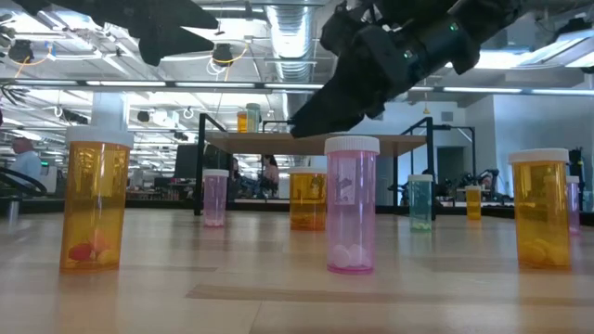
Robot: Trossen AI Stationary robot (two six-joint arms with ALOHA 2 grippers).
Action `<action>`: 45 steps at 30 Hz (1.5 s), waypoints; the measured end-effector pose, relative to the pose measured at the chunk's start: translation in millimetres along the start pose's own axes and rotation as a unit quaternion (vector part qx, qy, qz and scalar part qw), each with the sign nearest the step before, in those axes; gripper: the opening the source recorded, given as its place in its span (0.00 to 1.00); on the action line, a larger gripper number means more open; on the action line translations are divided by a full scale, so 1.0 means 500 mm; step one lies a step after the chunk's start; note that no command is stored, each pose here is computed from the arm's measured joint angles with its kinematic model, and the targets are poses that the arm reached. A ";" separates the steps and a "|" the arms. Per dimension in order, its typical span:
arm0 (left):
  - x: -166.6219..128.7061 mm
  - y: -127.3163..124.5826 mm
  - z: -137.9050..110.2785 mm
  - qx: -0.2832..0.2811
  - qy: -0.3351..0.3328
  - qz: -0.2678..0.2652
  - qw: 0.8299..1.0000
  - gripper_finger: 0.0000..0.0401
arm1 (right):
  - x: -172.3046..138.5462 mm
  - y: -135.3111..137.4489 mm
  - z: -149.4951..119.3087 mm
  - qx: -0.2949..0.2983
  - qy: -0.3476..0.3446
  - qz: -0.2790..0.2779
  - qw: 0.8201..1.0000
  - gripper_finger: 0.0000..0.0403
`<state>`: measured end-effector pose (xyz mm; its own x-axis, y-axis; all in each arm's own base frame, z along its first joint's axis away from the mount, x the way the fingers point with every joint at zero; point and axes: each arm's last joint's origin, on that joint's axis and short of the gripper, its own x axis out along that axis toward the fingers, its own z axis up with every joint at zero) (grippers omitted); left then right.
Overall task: Pick and place medicine bottles onto shelf by color
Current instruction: Put the orange pill bottle on the shelf
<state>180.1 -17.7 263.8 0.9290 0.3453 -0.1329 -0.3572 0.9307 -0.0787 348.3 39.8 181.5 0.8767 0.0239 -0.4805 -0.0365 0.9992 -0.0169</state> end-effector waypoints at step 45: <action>0.000 0.000 0.000 -0.001 0.000 -0.003 1.000 0.62 | 0.009 -0.013 -0.034 0.032 0.069 -0.009 0.997 0.91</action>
<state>180.2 -18.0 263.8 0.9310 0.3399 -0.1330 -0.3520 0.9325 -0.0807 344.4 33.0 164.8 0.8028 0.0054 -0.5962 0.0129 0.9996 0.0264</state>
